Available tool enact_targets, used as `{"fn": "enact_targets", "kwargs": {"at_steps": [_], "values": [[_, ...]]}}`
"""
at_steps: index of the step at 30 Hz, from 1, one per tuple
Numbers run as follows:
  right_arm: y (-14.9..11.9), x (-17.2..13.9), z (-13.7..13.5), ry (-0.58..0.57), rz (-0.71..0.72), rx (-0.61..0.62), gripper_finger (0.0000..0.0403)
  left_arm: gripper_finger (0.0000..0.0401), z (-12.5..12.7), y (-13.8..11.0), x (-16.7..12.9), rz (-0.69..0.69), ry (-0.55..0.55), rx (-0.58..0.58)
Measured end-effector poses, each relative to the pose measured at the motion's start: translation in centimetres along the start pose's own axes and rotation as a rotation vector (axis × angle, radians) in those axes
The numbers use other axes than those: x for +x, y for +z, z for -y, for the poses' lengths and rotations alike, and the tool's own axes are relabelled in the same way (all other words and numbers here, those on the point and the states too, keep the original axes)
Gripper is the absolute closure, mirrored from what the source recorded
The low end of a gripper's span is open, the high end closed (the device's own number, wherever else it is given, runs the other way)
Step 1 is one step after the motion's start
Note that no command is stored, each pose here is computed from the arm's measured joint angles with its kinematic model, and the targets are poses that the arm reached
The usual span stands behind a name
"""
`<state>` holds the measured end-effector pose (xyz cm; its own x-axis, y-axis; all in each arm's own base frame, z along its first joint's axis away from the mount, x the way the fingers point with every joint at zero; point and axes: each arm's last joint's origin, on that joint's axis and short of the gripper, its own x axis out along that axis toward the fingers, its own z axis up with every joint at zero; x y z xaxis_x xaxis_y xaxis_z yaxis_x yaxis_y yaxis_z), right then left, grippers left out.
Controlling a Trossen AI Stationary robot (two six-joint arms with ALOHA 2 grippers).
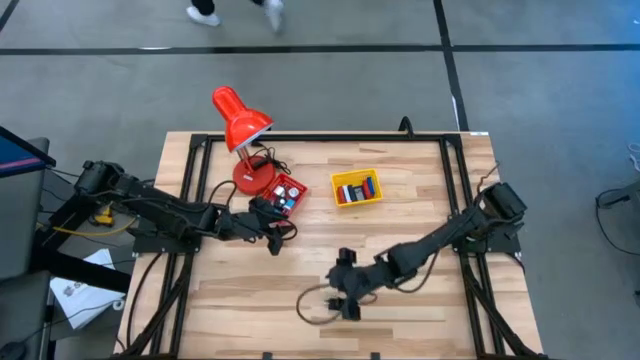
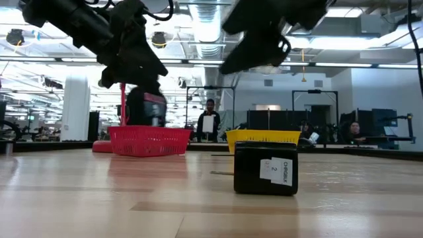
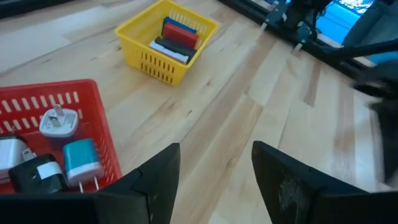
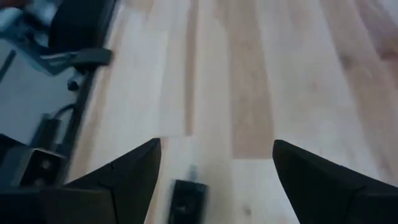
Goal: Pick & Place Office items
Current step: Put the black charger adapter into the red bin
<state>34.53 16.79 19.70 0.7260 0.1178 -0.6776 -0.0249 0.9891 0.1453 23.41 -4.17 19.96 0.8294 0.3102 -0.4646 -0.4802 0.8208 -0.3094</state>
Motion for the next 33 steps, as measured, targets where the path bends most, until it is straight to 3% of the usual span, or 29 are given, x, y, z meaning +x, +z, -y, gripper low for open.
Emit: {"fn": "enact_targets", "kwargs": {"at_steps": [9, 16, 25, 33], "values": [[-1.7, -0.2, -2.0, -0.033, -0.044, 0.015, 0.0101, 0.0206, 0.1, 0.1, 0.0, 0.001, -0.023, -0.009], [-3.5, 0.2, -4.1, -0.038, -0.054, 0.025, 0.0101, 0.0206, 1.4, 0.2, -0.5, 0.048, -0.107, -0.024], [-6.1, 3.4, -4.4, -0.080, -0.098, 0.056, 0.0101, 0.0206, 2.8, -0.3, -1.5, 0.058, -0.194, 0.006], [-6.3, 4.3, -4.0, -0.081, -0.089, 0.060, 0.0101, 0.0206, 3.4, -0.7, -2.0, 0.050, -0.225, 0.017]]}}
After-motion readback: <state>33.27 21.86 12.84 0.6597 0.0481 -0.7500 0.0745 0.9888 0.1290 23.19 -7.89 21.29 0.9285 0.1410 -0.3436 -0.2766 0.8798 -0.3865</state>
